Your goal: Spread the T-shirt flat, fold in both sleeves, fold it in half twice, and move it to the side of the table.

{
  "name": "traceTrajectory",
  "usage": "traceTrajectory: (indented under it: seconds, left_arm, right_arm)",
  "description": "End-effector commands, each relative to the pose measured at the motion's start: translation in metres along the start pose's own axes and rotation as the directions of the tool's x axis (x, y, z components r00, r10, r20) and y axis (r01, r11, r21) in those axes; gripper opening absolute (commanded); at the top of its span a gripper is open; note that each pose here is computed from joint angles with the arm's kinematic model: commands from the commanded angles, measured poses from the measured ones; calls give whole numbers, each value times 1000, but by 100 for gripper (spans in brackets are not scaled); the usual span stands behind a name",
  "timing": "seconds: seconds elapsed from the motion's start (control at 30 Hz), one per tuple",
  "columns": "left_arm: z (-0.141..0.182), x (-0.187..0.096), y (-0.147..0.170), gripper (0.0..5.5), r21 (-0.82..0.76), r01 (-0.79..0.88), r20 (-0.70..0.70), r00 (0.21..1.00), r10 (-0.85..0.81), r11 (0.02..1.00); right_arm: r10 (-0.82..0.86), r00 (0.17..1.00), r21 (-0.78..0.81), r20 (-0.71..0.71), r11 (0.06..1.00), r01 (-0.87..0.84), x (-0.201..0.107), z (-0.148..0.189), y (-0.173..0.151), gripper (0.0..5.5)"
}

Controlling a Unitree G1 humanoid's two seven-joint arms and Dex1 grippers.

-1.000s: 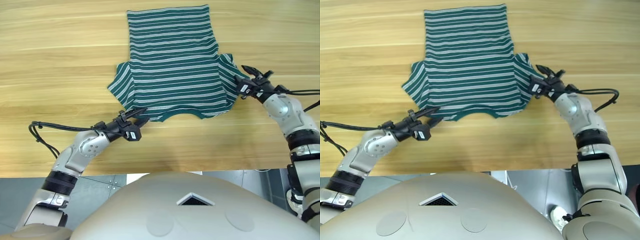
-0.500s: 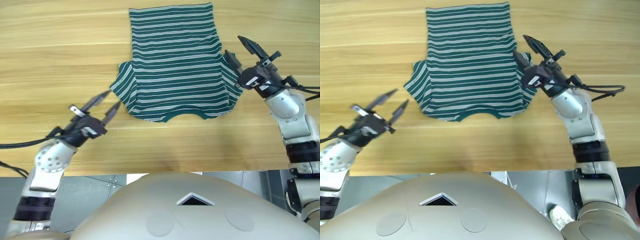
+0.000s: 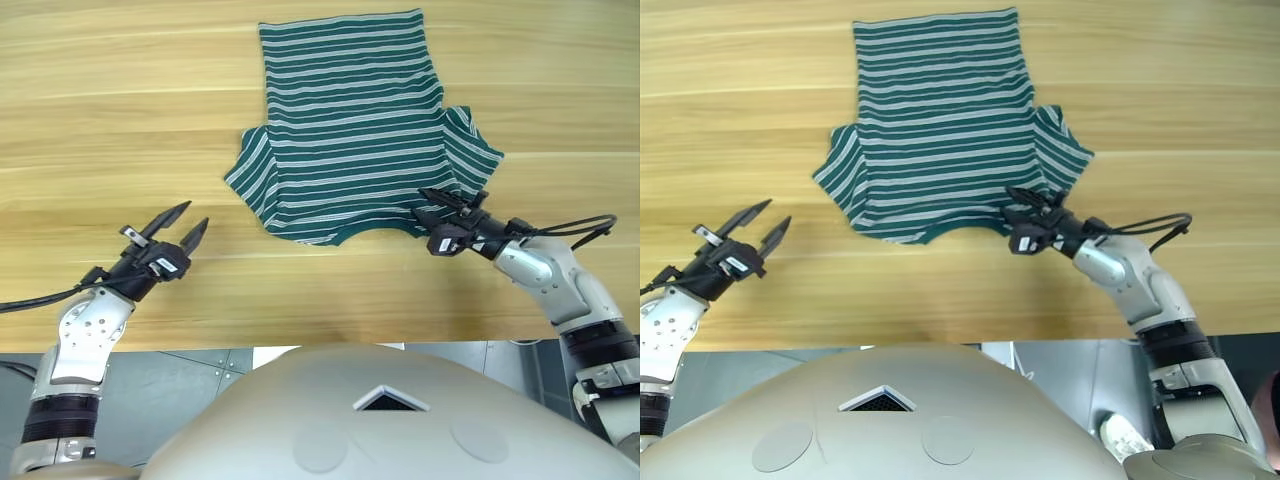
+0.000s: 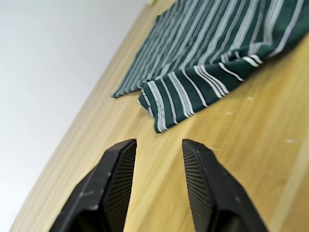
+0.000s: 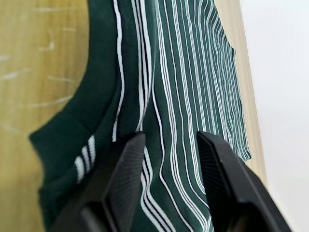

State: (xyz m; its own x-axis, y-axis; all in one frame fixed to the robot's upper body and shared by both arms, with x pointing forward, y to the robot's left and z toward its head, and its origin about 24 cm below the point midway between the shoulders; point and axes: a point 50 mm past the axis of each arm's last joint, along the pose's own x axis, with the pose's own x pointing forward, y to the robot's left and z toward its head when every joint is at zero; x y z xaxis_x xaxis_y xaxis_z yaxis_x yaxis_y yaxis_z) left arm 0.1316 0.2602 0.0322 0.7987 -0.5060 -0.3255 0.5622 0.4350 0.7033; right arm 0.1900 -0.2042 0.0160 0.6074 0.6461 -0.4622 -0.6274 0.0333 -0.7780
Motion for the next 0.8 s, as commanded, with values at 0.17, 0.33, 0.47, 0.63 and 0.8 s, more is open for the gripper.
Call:
traceTrajectory:
  seconds: [0.17, 0.33, 0.47, 0.63, 0.8]
  left_arm:
    - [-12, 9, 0, 174, 223, 156, -125, 983, -131, 962]
    - [-12, 35, 8, 174, 400, 204, -141, 977, -160, 893]
    - [-10, 48, 20, 174, 540, 263, -184, 964, -193, 800]
    - [-2, 61, 32, 174, 655, 309, -195, 951, -241, 690]
    - [-8, 61, 35, 221, 644, 324, -225, 946, -234, 693]
  right_arm:
    - [176, 982, 39, 74, 983, -179, -13, 13, 28, 196]
    - [-66, 997, 94, 38, 994, 63, -7, 8, -1, 196]
    - [-374, 920, 236, 115, 910, 341, -15, 25, -44, 196]
    - [-458, 881, 269, 120, 869, 415, -31, 36, -52, 196]
    - [-442, 892, 271, 98, 874, 403, -34, 37, -42, 202]
